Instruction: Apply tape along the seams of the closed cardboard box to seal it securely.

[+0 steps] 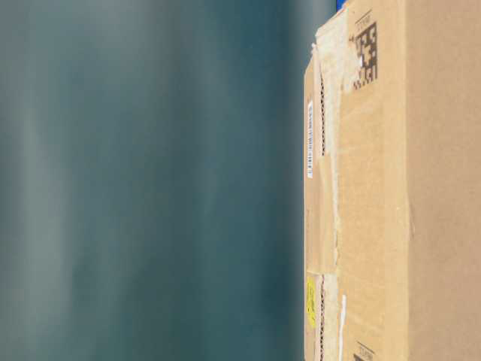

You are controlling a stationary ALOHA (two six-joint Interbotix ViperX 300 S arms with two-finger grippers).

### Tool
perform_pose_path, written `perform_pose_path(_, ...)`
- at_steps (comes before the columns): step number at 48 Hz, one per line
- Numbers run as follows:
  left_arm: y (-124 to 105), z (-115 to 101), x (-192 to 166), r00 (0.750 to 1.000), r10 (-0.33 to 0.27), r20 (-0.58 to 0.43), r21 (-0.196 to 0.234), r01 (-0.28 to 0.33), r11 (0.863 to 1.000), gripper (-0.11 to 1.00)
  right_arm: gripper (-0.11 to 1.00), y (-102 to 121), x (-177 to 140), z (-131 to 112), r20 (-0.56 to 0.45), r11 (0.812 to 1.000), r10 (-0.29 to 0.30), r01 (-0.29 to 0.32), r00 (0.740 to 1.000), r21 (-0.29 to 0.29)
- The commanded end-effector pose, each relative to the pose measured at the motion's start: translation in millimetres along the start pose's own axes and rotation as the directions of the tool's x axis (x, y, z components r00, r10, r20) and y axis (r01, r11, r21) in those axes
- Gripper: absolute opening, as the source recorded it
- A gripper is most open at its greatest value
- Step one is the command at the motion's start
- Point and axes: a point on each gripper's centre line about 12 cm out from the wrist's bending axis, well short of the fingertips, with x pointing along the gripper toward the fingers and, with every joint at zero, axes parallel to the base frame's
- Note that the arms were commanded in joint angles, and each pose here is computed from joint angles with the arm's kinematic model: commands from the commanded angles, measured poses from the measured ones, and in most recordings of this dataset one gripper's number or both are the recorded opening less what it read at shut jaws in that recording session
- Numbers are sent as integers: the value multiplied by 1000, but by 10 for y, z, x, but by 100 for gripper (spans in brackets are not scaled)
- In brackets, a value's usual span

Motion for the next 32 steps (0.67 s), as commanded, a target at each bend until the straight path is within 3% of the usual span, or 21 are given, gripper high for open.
perform_pose_path(1, -1, 55, 2, 1000, -1, 12, 2, 0, 1000, 0, 1, 6, 2, 57, 18, 1000, 0, 0, 1000, 0)
perform_pose_path(32, -1, 57, 0, 1000, -1, 14, 1, 1, 1000, 0, 1, 6, -1, 74, 24, 1000, -1, 1, 1000, 2)
